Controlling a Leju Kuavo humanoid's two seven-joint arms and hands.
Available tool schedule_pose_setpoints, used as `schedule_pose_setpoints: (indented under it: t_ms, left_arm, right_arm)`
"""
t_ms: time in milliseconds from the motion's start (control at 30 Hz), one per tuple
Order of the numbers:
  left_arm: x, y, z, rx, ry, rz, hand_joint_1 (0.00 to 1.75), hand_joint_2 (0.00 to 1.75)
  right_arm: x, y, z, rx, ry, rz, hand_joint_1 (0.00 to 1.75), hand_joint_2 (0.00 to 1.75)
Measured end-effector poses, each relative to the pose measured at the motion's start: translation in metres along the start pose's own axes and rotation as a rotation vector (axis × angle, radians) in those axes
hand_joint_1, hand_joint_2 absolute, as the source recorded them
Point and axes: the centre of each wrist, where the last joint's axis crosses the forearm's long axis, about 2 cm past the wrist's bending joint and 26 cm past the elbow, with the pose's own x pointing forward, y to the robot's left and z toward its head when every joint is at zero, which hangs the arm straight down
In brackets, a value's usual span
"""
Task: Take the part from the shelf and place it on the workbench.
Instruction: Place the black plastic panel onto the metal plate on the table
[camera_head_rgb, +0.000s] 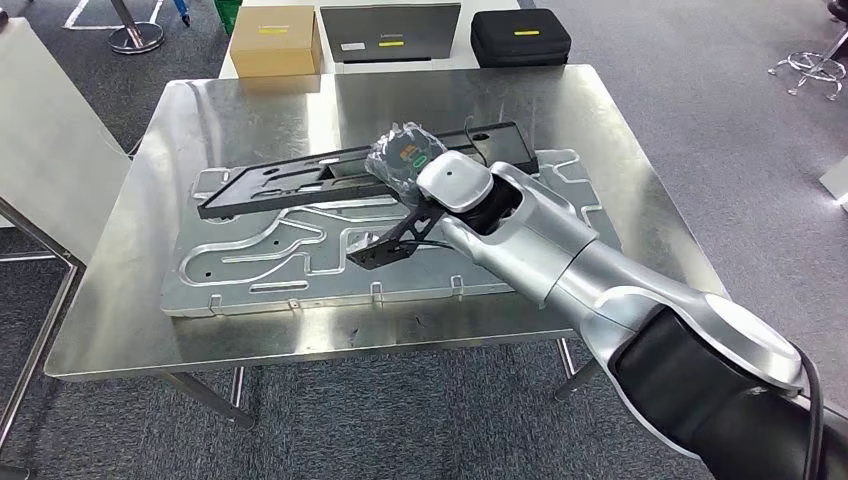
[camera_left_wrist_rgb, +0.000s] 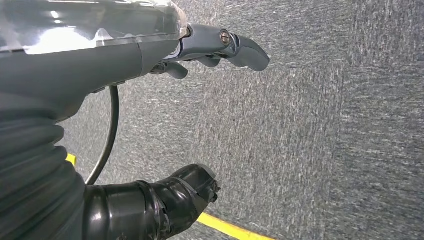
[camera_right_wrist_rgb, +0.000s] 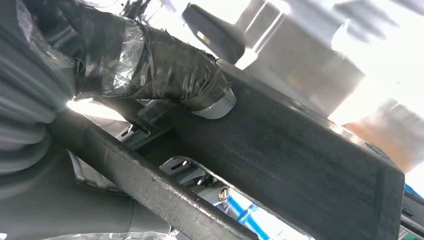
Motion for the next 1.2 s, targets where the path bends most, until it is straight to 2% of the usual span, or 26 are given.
schedule_pose_setpoints:
  t_ms: [100, 300, 500, 933, 1200]
  left_arm:
    - [0.000, -0.001, 0.000, 0.001, 0.000, -0.003, 0.00, 1.75]
    - [0.001, -0.002, 0.000, 0.000, -0.003, -0.007, 0.00, 1.75]
    - [0.000, -0.001, 0.000, 0.001, -0.002, -0.008, 0.00, 1.75]
    - [0.001, 0.000, 0.000, 0.005, -0.004, -0.009, 0.00, 1.75]
    - [0.001, -0.001, 0.000, 0.005, -0.011, -0.002, 0.00, 1.75]
  right_arm:
    - [-0.002, 0.011, 0.000, 0.010, 0.005, -0.010, 1.75, 1.75]
    - [-0.008, 0.017, 0.001, 0.018, 0.019, -0.030, 1.75, 1.75]
    - [-0.004, 0.025, 0.000, 0.030, 0.010, -0.042, 1.75, 1.75]
    - [-0.006, 0.027, 0.001, 0.030, 0.016, -0.057, 1.75, 1.75]
    - [-0.002, 0.044, 0.000, 0.045, 0.002, -0.105, 1.75, 1.75]
